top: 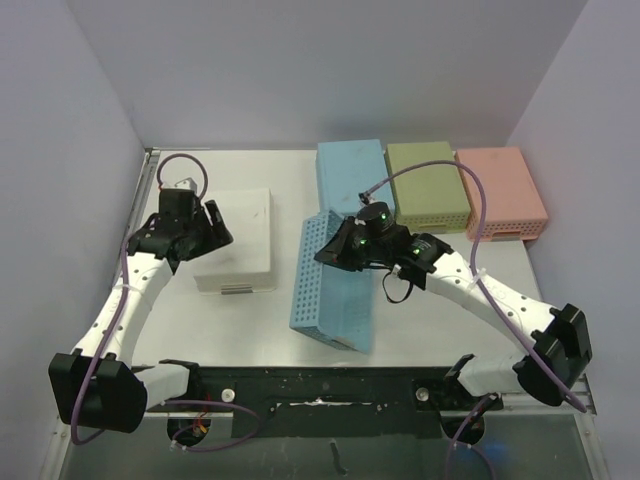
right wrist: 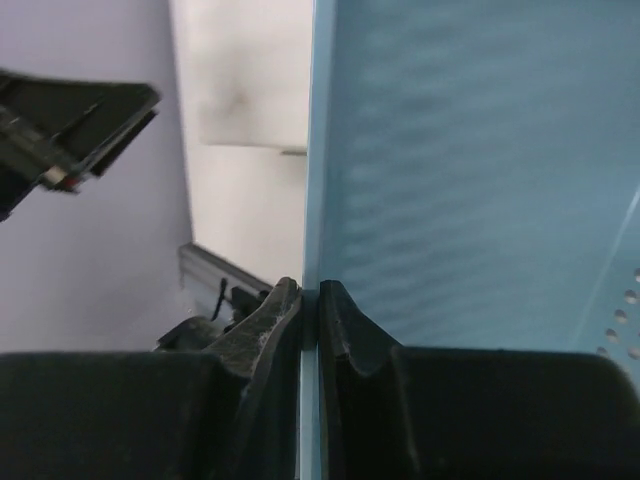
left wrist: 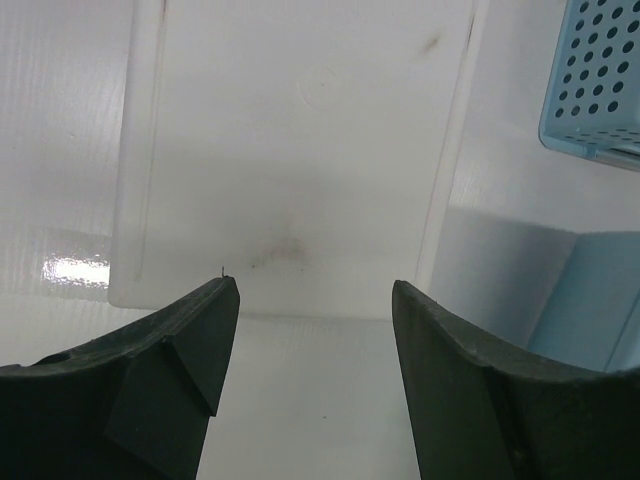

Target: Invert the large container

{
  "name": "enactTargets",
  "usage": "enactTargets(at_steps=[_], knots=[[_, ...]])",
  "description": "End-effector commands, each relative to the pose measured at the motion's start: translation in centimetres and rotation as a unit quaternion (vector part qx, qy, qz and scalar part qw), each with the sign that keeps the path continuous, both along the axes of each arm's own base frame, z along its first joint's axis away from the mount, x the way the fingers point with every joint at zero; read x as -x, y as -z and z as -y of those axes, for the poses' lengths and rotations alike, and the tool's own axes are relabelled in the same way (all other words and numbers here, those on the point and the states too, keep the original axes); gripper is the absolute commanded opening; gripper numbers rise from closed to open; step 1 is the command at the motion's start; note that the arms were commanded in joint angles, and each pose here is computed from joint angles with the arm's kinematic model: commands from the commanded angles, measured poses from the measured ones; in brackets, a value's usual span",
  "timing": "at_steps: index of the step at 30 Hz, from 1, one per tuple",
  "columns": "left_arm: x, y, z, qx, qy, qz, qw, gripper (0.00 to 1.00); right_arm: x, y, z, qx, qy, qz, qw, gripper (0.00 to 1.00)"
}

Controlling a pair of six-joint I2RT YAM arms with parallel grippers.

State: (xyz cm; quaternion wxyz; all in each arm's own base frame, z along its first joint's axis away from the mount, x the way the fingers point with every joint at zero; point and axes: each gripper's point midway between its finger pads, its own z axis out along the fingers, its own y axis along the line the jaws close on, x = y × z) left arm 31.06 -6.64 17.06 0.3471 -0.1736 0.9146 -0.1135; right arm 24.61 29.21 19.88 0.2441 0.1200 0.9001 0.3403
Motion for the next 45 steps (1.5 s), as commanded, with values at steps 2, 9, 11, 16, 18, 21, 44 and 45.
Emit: enactTargets(at_steps=[2, 9, 11, 16, 18, 21, 44, 45], knots=[[-1.7, -3.7, -1.4, -0.001, -0.010, 0.047, 0.999, 0.62, 0.7, -9.0, -7.0, -0.180, -0.131, 0.088, 0.971, 0.00], [-2.2, -4.8, -2.8, 0.000, -0.024, 0.059, 0.998, 0.62, 1.9, -11.7, -7.6, -0.313, -0.176, 0.104, 0.928, 0.00], [-2.2, -4.7, -2.7, 0.004, -0.022, 0.057, 0.998, 0.62, 1.9, -11.5, -7.0, -0.349, -0.182, 0.104, 0.913, 0.00], [-2.1, -4.3, -2.4, 0.010, -0.019, 0.054, 0.998, 0.62, 3.0, -9.5, -5.3, -0.429, -0.185, 0.071, 0.881, 0.00], [-2.2, -4.4, -2.4, 0.009, -0.018, 0.054, 0.998, 0.62, 3.4, -8.8, -5.0, -0.438, -0.185, 0.064, 0.877, 0.00], [-2.3, -4.5, -2.3, 0.011, -0.016, 0.056, 0.998, 0.62, 3.8, -7.4, -4.4, -0.436, -0.180, 0.056, 0.880, 0.00], [-2.4, -3.7, -1.4, 0.026, 0.000, 0.048, 0.999, 0.61, 7.0, 8.7, 4.1, -0.374, -0.072, -0.061, 0.923, 0.08], [-2.4, -3.7, -1.3, 0.028, 0.001, 0.048, 0.998, 0.61, 6.9, 9.1, 4.2, -0.367, -0.070, -0.061, 0.926, 0.10]])
